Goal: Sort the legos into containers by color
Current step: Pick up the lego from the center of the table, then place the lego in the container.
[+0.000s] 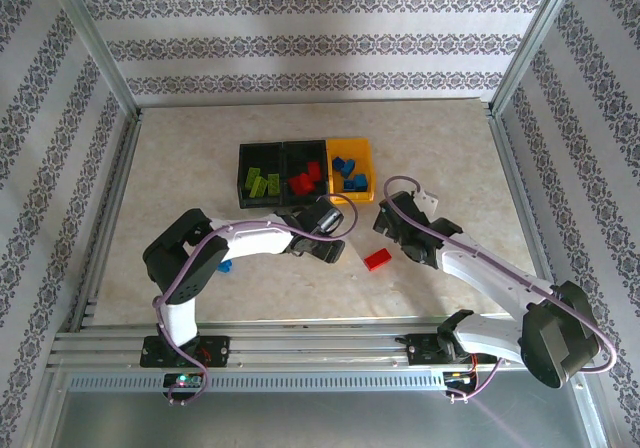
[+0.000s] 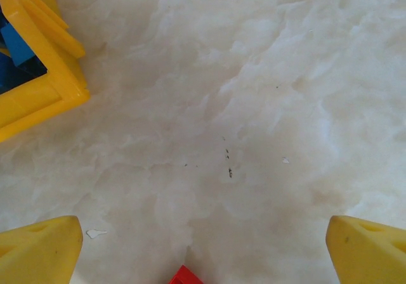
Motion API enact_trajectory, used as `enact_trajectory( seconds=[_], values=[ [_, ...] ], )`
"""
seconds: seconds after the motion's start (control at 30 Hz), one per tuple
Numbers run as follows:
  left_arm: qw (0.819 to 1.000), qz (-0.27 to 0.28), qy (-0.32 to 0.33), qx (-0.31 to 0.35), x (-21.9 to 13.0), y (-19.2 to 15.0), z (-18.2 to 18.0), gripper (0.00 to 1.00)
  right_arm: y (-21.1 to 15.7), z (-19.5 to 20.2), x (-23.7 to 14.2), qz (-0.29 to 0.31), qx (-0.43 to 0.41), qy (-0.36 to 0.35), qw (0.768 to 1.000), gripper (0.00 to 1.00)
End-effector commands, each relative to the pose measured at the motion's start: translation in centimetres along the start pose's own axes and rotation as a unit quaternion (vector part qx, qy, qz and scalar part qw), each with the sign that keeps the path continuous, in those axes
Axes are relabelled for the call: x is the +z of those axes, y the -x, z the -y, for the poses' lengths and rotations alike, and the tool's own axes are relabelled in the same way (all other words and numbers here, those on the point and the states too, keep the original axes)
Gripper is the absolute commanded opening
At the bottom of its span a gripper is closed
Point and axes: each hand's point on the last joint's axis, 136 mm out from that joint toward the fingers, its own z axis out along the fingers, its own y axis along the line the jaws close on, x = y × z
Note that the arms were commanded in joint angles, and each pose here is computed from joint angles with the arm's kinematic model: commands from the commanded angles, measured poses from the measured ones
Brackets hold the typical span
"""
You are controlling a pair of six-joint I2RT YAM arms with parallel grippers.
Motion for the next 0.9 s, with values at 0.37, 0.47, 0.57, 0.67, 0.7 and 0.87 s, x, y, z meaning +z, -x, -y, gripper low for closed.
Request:
enact_trajectory(
  seconds=[0.37, 0.47, 0.57, 0.67, 0.7, 0.87],
  values=[
    [0.999, 0.031, 0.019, -0.010, -1.8, 0.9, -0.7, 0.67, -3.1, -0.2, 0.1, -0.033, -0.010, 0.000, 0.999, 0.98],
    [0.998, 0.049, 0.031, -0.016, -3.1, 1.3, -1.3, 0.67, -3.7, -0.4, 0.2, -0.042, -0.013, -0.001, 0.999, 0.98],
    [0.996, 0.072, 0.043, -0.026, -4.7, 1.7, -2.2, 0.66, -4.4, -0.6, 0.2, -0.047, -0.020, -0.002, 0.999, 0.98],
    [0.993, 0.097, 0.054, -0.041, -6.6, 2.2, -3.4, 0.66, -5.0, -0.8, 0.3, -0.051, -0.025, -0.005, 0.998, 0.98],
    [0.992, 0.106, 0.059, -0.047, -7.3, 2.4, -4.0, 0.66, -5.1, -1.0, 0.3, -0.052, -0.025, -0.005, 0.998, 0.98],
    [0.983, 0.137, 0.089, -0.077, -10.2, 3.3, -7.4, 0.67, -5.7, -1.5, 0.4, -0.059, -0.035, -0.008, 0.998, 0.98]
  ],
)
